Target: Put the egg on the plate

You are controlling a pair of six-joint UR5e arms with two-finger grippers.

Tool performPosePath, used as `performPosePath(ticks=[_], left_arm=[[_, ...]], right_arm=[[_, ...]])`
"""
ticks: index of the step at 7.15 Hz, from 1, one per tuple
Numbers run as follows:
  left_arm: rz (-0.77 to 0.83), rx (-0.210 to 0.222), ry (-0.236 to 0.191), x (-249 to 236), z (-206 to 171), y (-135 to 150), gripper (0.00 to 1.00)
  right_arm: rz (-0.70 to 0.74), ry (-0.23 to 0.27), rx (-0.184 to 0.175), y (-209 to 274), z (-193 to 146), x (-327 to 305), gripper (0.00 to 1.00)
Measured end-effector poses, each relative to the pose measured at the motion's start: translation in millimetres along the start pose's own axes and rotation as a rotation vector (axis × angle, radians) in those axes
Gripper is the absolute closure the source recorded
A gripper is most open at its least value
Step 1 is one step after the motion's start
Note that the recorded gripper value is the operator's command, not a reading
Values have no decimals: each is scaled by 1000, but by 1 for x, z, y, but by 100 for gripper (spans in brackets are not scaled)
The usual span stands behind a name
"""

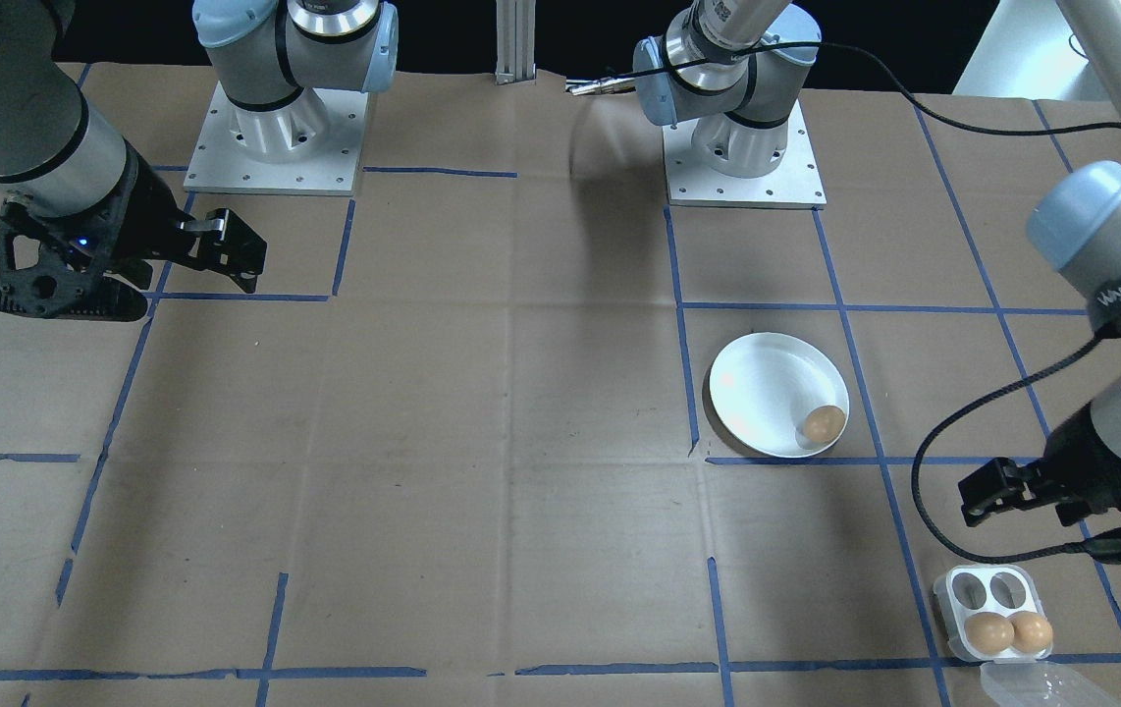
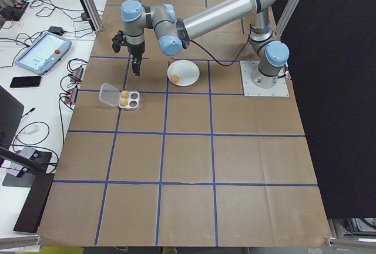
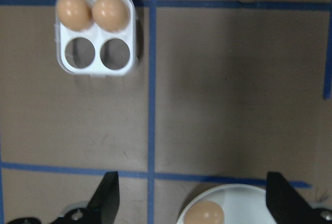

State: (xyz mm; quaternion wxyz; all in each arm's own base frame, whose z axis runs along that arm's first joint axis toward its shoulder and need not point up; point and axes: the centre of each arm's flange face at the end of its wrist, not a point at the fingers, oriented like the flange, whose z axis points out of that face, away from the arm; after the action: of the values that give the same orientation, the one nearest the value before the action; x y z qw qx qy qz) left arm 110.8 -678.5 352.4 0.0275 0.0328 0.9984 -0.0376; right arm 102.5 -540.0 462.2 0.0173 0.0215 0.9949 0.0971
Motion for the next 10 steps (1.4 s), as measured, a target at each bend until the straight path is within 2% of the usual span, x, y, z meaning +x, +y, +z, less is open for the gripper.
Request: performPosePath(ticks=[3,5,8,10], left_arm=[[300,-9,-6,-76,5,-19,0],[446,-20,-9,-102,19,-36,0],[845,-59,44,-83,35,-52,0],[984,-69,79,-76,63,-61,0]], right_arm=[[0,0,0,0,0,0,0],[0,0,0,0,0,0,0],[0,0,0,0,0,0,0],[0,0,0,0,0,0,0]])
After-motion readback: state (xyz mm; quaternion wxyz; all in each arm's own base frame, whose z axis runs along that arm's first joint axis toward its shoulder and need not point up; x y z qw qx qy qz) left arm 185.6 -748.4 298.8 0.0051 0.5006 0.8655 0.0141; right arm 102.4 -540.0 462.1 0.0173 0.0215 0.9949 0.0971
